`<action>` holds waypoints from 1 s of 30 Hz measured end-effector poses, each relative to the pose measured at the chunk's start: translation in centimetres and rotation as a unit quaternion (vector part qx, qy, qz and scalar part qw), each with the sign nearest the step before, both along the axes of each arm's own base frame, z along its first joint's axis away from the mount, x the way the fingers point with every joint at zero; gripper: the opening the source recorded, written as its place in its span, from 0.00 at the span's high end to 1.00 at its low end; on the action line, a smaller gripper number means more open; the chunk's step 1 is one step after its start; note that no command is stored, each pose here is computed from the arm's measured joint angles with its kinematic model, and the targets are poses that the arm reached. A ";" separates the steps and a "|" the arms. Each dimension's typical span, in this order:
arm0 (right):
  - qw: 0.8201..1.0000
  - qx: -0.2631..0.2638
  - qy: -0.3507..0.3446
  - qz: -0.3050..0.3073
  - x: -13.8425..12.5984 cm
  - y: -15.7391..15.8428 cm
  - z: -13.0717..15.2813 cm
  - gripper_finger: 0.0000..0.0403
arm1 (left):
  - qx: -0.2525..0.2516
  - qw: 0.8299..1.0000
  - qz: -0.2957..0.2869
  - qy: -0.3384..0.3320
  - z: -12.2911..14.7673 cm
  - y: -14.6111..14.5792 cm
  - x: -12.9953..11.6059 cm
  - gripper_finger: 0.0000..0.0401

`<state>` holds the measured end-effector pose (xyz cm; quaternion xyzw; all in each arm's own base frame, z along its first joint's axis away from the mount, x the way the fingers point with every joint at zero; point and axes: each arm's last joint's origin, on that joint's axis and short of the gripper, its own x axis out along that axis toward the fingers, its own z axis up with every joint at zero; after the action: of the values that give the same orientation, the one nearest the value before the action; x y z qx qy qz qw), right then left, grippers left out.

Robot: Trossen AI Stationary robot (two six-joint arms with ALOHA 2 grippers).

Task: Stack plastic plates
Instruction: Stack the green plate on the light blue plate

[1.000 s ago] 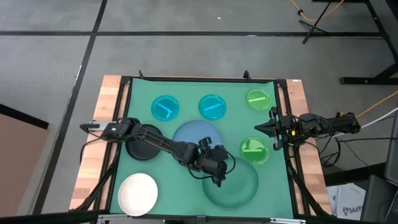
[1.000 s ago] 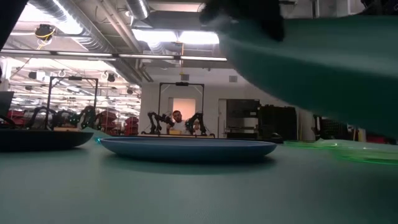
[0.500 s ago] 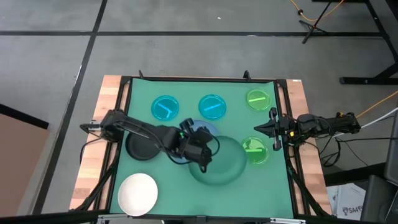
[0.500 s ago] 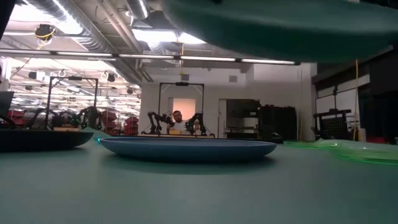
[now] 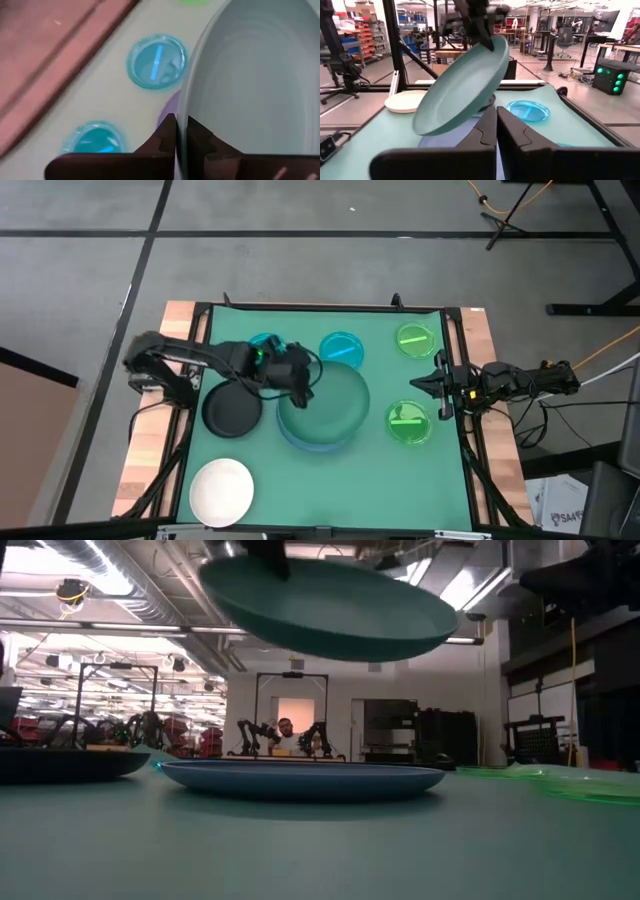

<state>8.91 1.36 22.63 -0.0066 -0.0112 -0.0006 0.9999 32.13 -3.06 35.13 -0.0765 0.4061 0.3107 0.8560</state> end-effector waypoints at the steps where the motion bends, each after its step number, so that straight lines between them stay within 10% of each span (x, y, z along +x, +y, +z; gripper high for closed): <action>1: 1.000 -0.006 0.000 -0.003 0.0 0.0 0.0 1.00 | -0.011 1.000 -0.002 -0.007 -0.8 0.6 -0.4 0.99; 14: 1.000 -0.022 0.005 -0.020 0.0 -0.1 -0.1 1.00 | -0.117 0.992 -0.012 -0.053 -11.9 5.8 -2.7 0.99; 30: 0.999 -0.043 0.007 -0.020 0.1 -0.1 -0.3 1.00 | -0.163 0.984 0.004 -0.066 -16.3 6.2 -4.0 0.98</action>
<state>8.97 1.26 22.37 -0.0495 -0.0044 -0.0203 0.9986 28.17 3.17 18.86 -0.2368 0.3933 0.2378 0.8559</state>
